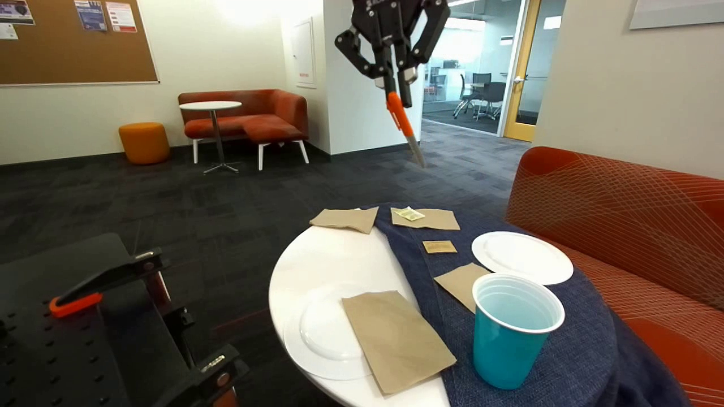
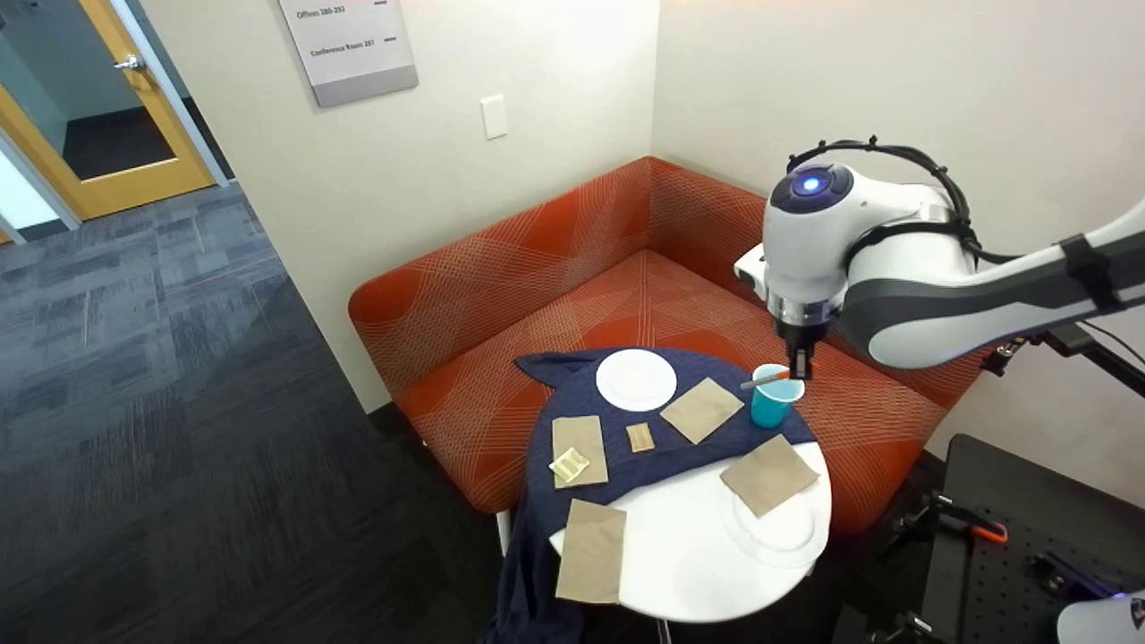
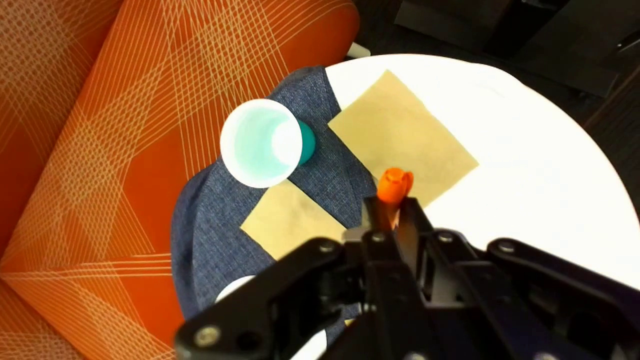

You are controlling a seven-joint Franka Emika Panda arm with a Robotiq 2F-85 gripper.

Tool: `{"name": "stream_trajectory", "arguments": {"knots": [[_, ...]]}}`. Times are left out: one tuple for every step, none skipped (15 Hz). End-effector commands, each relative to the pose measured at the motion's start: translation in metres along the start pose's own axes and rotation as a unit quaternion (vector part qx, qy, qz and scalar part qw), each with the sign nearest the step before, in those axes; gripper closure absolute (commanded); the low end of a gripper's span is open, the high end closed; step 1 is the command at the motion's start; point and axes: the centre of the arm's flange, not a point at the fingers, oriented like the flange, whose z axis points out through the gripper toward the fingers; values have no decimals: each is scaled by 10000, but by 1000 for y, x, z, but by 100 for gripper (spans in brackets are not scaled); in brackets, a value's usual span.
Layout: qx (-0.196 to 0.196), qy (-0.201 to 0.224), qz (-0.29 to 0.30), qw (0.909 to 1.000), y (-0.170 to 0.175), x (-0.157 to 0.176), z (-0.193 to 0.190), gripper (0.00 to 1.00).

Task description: Remove the marker from the cup and place it on the table and move the cup to the left

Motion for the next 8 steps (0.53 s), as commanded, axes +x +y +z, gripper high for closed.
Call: {"name": "stream_trajectory", "arguments": {"knots": [[-27, 243, -260, 9994, -41, 5, 2, 97], [-5, 277, -384, 9989, -52, 12, 3, 97], [0, 324, -477, 9983, -61, 17, 5, 97], [9, 371, -563, 9977, -71, 22, 7, 97], [38, 409, -679, 9968, -79, 25, 7, 97], [42, 493, -775, 9958, -88, 30, 9, 97], [46, 559, -842, 9949, -95, 33, 11, 97], [51, 634, -913, 9938, -102, 36, 13, 97]]}}
